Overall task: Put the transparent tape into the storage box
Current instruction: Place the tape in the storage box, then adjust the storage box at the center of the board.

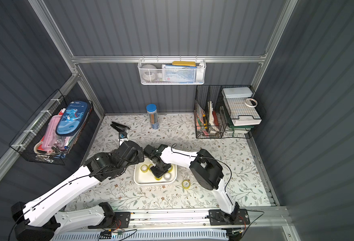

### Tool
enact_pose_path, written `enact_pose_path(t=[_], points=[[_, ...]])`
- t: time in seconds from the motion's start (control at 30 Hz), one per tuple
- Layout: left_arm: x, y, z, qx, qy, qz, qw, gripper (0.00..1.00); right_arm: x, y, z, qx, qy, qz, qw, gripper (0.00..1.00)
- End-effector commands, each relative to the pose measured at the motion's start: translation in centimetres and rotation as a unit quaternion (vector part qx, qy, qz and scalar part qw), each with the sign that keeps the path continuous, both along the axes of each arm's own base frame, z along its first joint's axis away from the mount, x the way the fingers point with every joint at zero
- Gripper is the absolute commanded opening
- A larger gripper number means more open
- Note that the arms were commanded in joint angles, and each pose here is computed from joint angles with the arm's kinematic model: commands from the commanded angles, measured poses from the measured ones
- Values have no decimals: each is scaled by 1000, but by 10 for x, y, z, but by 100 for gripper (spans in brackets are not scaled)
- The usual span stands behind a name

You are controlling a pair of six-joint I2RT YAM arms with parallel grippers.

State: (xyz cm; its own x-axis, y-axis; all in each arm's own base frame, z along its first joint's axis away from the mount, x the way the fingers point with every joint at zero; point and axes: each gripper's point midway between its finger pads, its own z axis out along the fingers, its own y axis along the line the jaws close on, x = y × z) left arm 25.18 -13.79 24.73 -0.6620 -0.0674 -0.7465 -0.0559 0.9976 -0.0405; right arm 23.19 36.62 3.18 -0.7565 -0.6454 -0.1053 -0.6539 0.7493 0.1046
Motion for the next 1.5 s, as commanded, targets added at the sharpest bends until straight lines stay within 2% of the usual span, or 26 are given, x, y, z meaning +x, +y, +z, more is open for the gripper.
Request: enact_pose_path(t=[0.0, 0.03, 0.27, 0.53, 0.77, 0.97, 1.1, 1.23, 1.33, 1.47], points=[[1, 0, -7, 2, 7, 1, 1000, 99, 1, -9, -3, -25, -12, 7, 1000, 0], [1, -1, -8, 3, 8, 0, 1000, 99, 1, -10, -4, -28, -11, 7, 1000, 0], [4, -7, -9, 4, 10, -7, 1000, 99, 1, -10, 1, -25, -14, 9, 1000, 17], [4, -7, -6, 4, 7, -10, 1000, 99, 2, -6, 12, -11, -20, 11, 1000, 27], [4, -7, -5, 3, 5, -12, 1000, 99, 7, -4, 27, 0, -35, 6, 999, 27], [5, -6, 8, 17, -12, -33, 999, 99, 25, -7, 58, 20, -66, -15, 997, 27], [8, -16, 21, 27, -27, -78, 996, 99, 45, -23, 87, 49, -80, -62, 994, 28], [11, -46, 23, 32, -19, -161, 986, 99, 62, -55, 108, 70, -80, -127, 986, 27], [18, -73, 16, 60, -6, -232, 971, 99, 71, -94, 112, 80, -68, -197, 975, 27], [22, -119, -2, 52, 25, -316, 947, 99, 75, -153, 108, 96, -47, -297, 949, 27]])
